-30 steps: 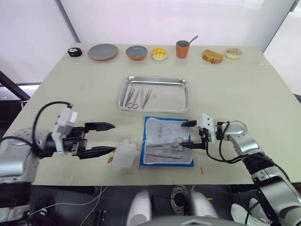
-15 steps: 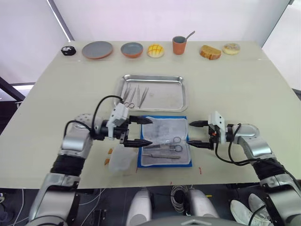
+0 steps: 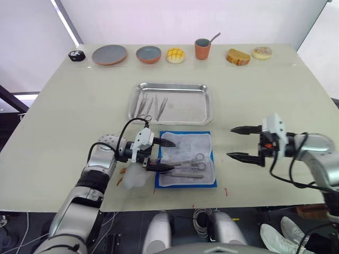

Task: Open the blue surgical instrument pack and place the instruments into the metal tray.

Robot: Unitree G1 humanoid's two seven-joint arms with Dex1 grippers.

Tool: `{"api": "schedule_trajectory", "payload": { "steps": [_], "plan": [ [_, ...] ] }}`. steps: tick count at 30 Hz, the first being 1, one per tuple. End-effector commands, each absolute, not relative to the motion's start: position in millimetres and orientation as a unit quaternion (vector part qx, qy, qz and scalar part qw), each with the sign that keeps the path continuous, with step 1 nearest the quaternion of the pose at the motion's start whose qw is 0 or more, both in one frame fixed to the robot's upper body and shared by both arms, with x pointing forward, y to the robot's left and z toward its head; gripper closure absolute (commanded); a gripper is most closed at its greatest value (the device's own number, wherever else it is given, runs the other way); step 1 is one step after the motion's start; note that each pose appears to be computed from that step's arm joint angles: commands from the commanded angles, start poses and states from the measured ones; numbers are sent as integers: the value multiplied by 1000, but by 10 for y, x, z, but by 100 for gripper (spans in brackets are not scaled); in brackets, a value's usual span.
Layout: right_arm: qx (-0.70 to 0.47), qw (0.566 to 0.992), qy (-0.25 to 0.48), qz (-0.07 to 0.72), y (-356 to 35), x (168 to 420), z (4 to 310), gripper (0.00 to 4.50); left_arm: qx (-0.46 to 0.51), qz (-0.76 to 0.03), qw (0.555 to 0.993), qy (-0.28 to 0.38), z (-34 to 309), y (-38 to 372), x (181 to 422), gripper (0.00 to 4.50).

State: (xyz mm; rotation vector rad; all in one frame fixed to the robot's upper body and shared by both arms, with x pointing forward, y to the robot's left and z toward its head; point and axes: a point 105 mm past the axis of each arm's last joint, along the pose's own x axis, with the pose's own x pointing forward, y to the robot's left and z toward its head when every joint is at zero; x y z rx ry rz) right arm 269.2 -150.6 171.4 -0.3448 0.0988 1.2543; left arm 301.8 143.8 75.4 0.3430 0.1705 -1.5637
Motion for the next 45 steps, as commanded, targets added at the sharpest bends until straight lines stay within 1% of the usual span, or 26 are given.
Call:
{"api": "schedule_trajectory", "payload": {
  "steps": [1, 3, 7, 13, 17, 24, 27, 30, 35, 38, 40, 41, 42, 43, 45],
  "plan": [
    [-181, 789, 25, 587, -1555, 2521, 2023, 0, 156, -725, 663, 105, 599, 1486, 2885, 6],
    [-191, 783, 27, 591, -1577, 2435, 2131, 0, 153, -726, 662, 100, 612, 1484, 2876, 6],
    [-202, 772, 38, 601, -1569, 2322, 2240, 0, 149, -727, 664, 90, 669, 1500, 2878, 6],
    [-211, 768, 42, 604, -1505, 2297, 2322, 0, 160, -726, 662, 100, 675, 1578, 2883, 6],
    [-233, 775, 39, 586, -1421, 2352, 2359, 0, 164, -728, 658, 103, 654, 1573, 2879, 6],
    [-240, 763, 29, 599, -1371, 2240, 2624, 0, 163, -732, 653, 107, 613, 1553, 2852, 6],
    [-262, 768, 35, 583, -1393, 2272, 2649, 0, 163, -732, 653, 107, 594, 1552, 2852, 6],
    [-267, 771, 37, 577, -1310, 2320, 2599, 0, 163, -733, 652, 104, 591, 1535, 2845, 6],
    [-292, 766, 57, 570, -1023, 2464, 2317, 0, 164, -735, 650, 103, 578, 1513, 2841, 6],
    [-298, 743, 78, 594, -791, 2521, 2082, 0, 164, -737, 648, 101, 566, 1498, 2830, 6],
    [-278, 741, 90, 604, -691, 2550, 1983, 59, 164, -738, 647, 101, 559, 1491, 2823, 0],
    [-280, 736, 99, 608, -661, 2556, 1898, 65, 164, -738, 647, 101, 559, 1489, 2820, 0],
    [-287, 729, 106, 612, -634, 2566, 1811, 131, 163, -738, 647, 101, 557, 1488, 2819, 0],
    [-287, 724, 114, 616, -588, 2589, 1719, 157, 163, -737, 648, 102, 546, 1494, 2816, 0],
    [-284, 720, 124, 621, -514, 2626, 1597, 157, 163, -736, 648, 104, 529, 1501, 2810, 0]
  ]
}}
